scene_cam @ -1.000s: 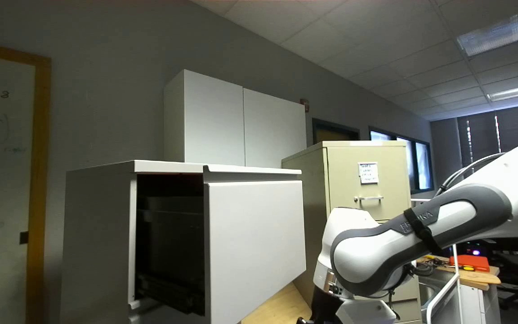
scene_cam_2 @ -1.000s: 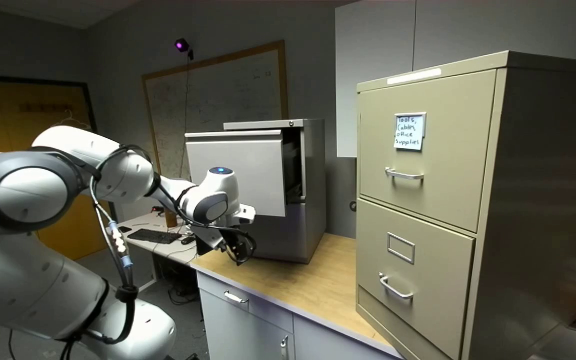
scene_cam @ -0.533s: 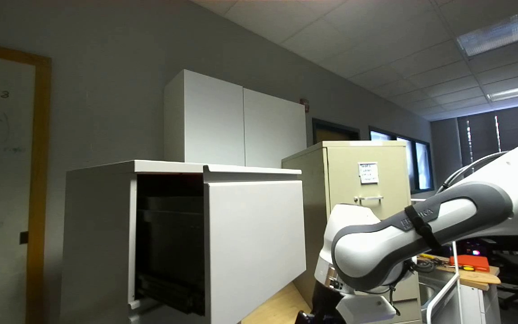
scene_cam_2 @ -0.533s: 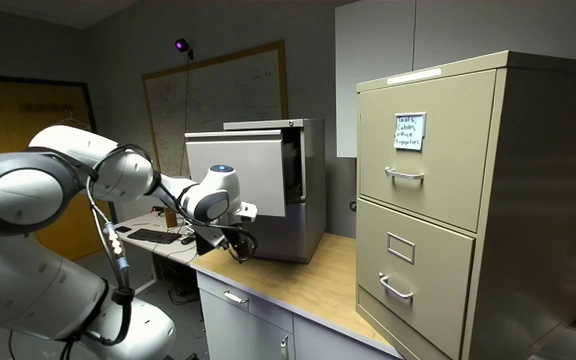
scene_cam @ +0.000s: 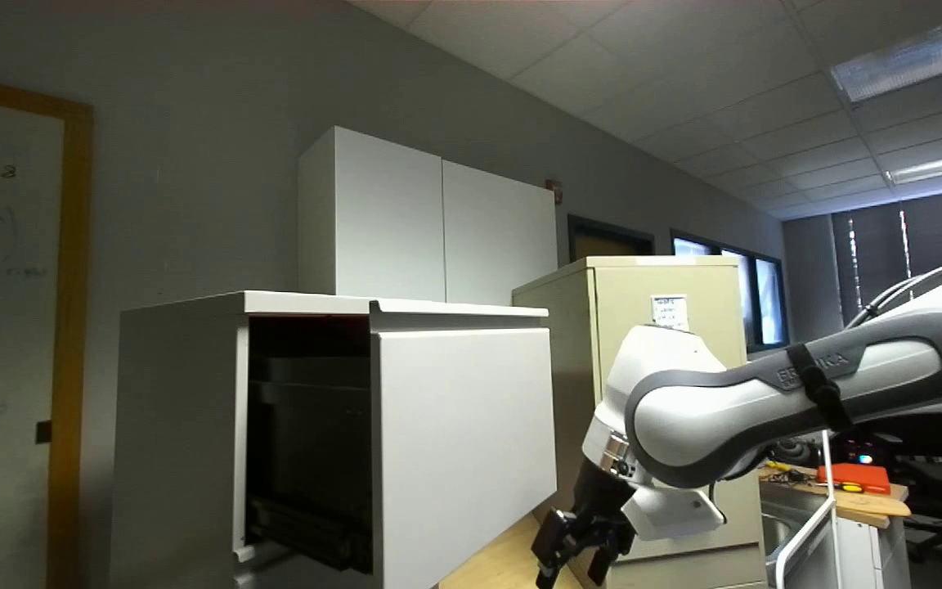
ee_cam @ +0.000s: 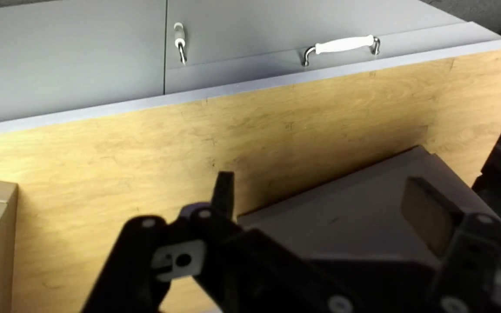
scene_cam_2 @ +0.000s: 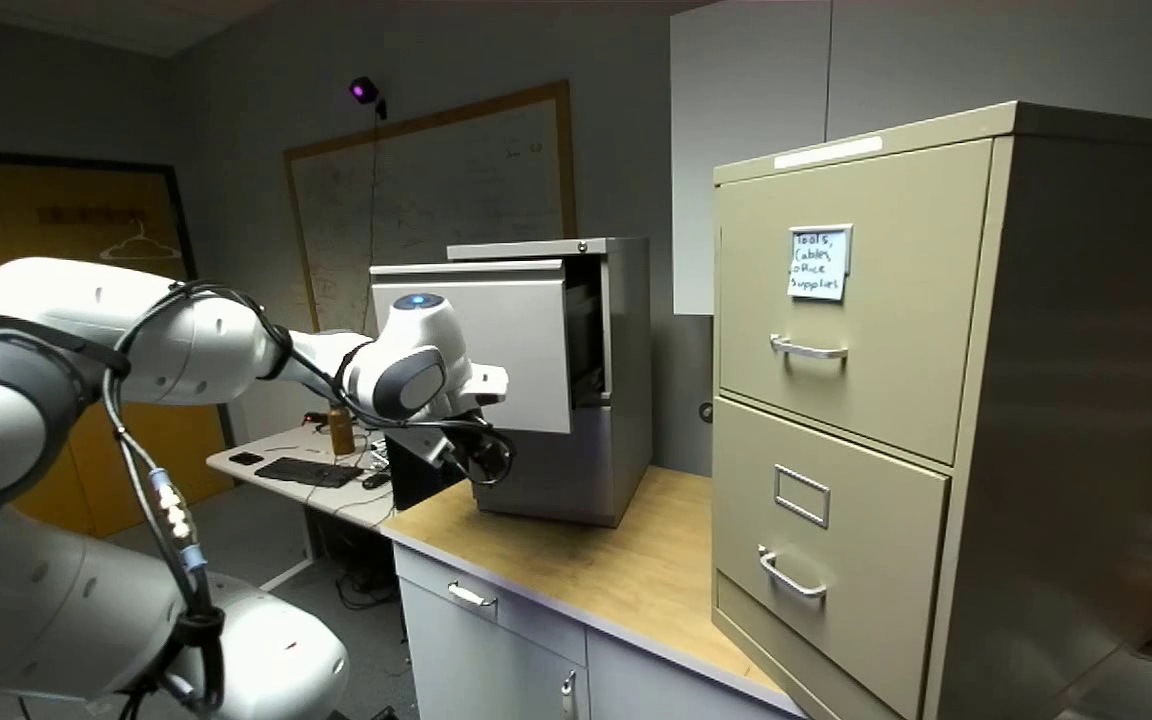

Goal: Close the top drawer of the file cabinet to the left

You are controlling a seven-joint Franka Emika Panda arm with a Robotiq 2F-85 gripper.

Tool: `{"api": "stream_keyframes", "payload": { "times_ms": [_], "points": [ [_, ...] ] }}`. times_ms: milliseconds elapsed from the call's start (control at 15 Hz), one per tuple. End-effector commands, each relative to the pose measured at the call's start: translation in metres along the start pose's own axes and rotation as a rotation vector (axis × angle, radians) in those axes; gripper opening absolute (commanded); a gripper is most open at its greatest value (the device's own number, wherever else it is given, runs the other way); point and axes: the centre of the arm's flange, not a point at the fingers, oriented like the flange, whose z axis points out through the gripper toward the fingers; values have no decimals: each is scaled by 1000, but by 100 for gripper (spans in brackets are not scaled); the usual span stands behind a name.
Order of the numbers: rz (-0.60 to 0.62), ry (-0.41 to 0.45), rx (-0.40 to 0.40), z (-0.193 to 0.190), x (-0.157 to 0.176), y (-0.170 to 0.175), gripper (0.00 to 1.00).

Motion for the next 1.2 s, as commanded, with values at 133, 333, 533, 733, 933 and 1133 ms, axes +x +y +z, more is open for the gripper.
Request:
{"api": "stream_keyframes", "payload": {
  "times_ms": [133,333,533,733,933,1133],
  "points": [
    [-42,163,15,-69,9,-16,59],
    [-72,256,54,-98,14,-30,36],
    [-112,361,97,-117,19,-46,12],
    [-151,449,146,-126,27,-64,0],
    [-181,516,192,-131,34,-81,1],
    [-206,553,236,-130,48,-101,1]
  ]
}}
